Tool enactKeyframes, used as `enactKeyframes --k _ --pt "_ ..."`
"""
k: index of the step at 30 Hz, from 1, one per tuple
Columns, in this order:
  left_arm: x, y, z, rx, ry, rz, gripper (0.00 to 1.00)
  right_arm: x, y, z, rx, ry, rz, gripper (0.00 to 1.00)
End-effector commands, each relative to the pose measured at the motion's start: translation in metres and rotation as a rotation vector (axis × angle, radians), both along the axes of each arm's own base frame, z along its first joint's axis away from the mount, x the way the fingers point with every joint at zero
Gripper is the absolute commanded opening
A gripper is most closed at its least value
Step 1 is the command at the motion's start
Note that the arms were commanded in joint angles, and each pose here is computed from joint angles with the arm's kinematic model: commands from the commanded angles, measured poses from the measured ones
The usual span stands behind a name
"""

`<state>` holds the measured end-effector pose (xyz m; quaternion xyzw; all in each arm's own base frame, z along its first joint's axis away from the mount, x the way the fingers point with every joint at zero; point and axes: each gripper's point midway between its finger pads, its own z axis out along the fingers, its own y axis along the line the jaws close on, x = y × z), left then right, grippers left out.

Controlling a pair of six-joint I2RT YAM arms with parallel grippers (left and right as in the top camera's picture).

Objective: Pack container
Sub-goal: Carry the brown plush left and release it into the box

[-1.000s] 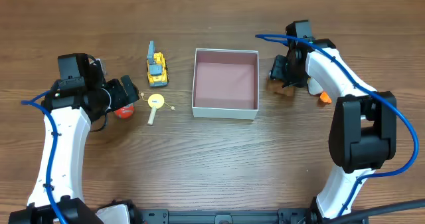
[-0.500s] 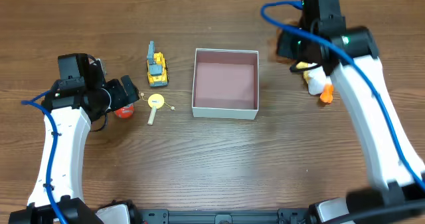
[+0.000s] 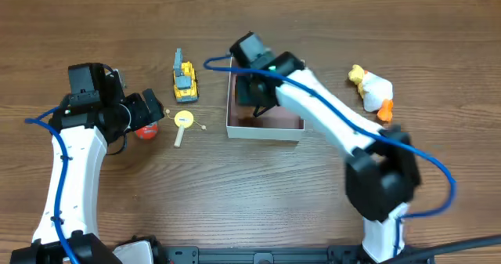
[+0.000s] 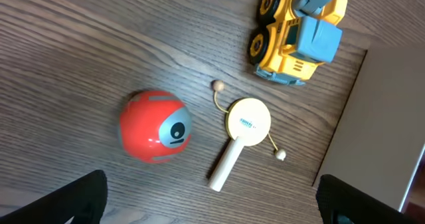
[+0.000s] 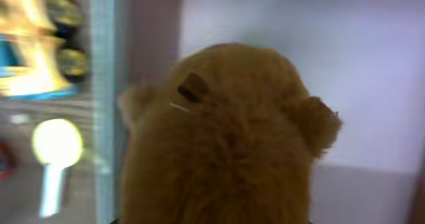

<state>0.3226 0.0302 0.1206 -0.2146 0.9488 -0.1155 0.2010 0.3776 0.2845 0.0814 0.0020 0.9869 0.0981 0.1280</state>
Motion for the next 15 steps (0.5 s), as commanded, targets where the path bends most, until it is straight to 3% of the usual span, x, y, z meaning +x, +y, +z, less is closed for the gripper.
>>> enactKeyframes --k 1,3,6,11,15 --pt "0.006 -0.002 0.006 -0.001 -0.021 -0.025 1.00 0.002 0.006 -0.010 0.007 0.010 -0.018 0.47" --pt "0.006 -0.002 0.006 -0.001 -0.021 -0.025 1.00 0.005 0.008 -0.010 0.013 -0.003 -0.008 0.60" --pt "0.006 -0.002 0.006 -0.001 -0.021 -0.025 1.00 0.015 0.015 0.001 0.022 -0.076 0.089 0.71" --pt "0.006 -0.002 0.006 -0.001 -0.021 -0.025 1.00 0.025 0.016 0.042 0.034 -0.187 0.165 0.78" --pt "0.006 -0.002 0.006 -0.001 -0.021 -0.025 1.00 0.035 -0.010 0.096 0.001 -0.320 0.095 0.85"
